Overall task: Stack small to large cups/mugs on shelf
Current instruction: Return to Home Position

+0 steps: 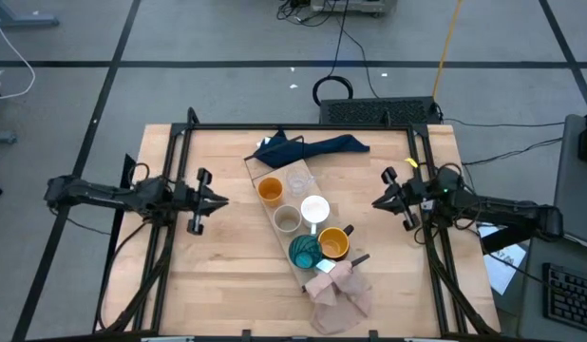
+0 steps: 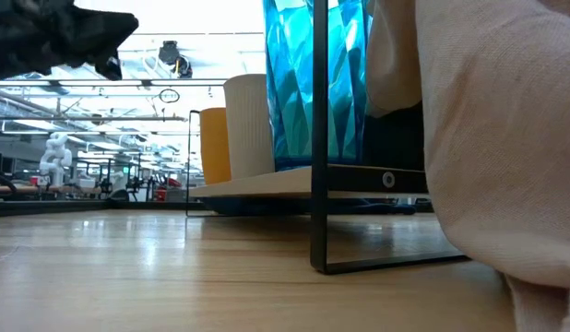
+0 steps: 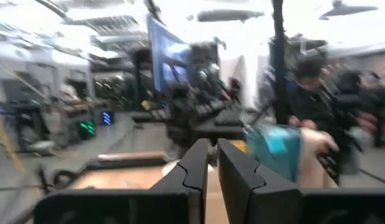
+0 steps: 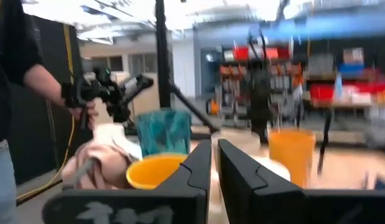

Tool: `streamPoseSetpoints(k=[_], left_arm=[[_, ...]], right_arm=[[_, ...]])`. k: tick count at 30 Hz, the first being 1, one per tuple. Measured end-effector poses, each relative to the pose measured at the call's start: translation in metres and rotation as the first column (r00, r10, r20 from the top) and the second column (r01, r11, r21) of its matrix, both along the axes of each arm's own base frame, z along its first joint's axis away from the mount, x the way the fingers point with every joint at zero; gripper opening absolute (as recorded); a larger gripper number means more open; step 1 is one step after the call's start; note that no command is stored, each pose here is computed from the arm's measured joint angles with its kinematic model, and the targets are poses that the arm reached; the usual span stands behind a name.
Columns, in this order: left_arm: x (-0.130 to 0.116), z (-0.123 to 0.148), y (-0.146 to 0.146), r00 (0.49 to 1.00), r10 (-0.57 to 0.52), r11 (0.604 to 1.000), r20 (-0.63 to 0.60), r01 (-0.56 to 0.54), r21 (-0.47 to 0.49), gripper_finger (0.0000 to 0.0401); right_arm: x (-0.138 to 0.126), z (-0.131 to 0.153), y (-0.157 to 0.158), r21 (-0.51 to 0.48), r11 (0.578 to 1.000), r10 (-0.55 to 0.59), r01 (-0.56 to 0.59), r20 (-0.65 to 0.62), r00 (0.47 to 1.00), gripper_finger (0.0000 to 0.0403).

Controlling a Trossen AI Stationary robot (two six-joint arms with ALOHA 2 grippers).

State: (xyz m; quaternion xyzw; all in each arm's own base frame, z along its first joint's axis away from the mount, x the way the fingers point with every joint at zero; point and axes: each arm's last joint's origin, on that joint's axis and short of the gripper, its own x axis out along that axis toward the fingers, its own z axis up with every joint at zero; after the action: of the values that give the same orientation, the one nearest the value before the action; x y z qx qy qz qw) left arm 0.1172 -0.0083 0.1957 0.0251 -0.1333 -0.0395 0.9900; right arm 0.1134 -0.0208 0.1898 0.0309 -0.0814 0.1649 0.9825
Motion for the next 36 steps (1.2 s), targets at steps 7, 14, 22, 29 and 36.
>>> streamPoseSetpoints(k=[7,14,22,29,36], left_arm=[[0.002,-0.012,0.002,0.994,-0.021,0.999,-0.104,0.026,0.042,0.0037],[0.003,-0.019,0.011,0.968,0.174,0.984,-0.181,-0.177,0.001,0.0037],[0.003,-0.025,0.012,0.954,0.182,0.983,-0.239,-0.182,0.024,0.0037],[0.003,-0.023,0.012,0.954,0.194,0.981,-0.227,-0.195,0.021,0.0037],[0.003,-0.023,0.012,0.954,0.197,0.980,-0.225,-0.197,0.022,0.0037]], right_arm=[[-0.002,0.006,0.001,-0.094,0.995,-0.005,0.013,0.086,0.996,0.0020],[-0.001,0.005,0.001,-0.109,0.994,-0.010,0.019,0.085,0.996,0.0020],[-0.001,0.005,0.001,-0.029,1.000,0.003,-0.001,0.055,0.998,0.0020],[-0.001,0.005,0.001,-0.031,1.000,0.002,0.000,0.056,0.998,0.0020],[-0.001,0.005,0.001,-0.031,1.000,0.002,0.000,0.055,0.998,0.0020]])
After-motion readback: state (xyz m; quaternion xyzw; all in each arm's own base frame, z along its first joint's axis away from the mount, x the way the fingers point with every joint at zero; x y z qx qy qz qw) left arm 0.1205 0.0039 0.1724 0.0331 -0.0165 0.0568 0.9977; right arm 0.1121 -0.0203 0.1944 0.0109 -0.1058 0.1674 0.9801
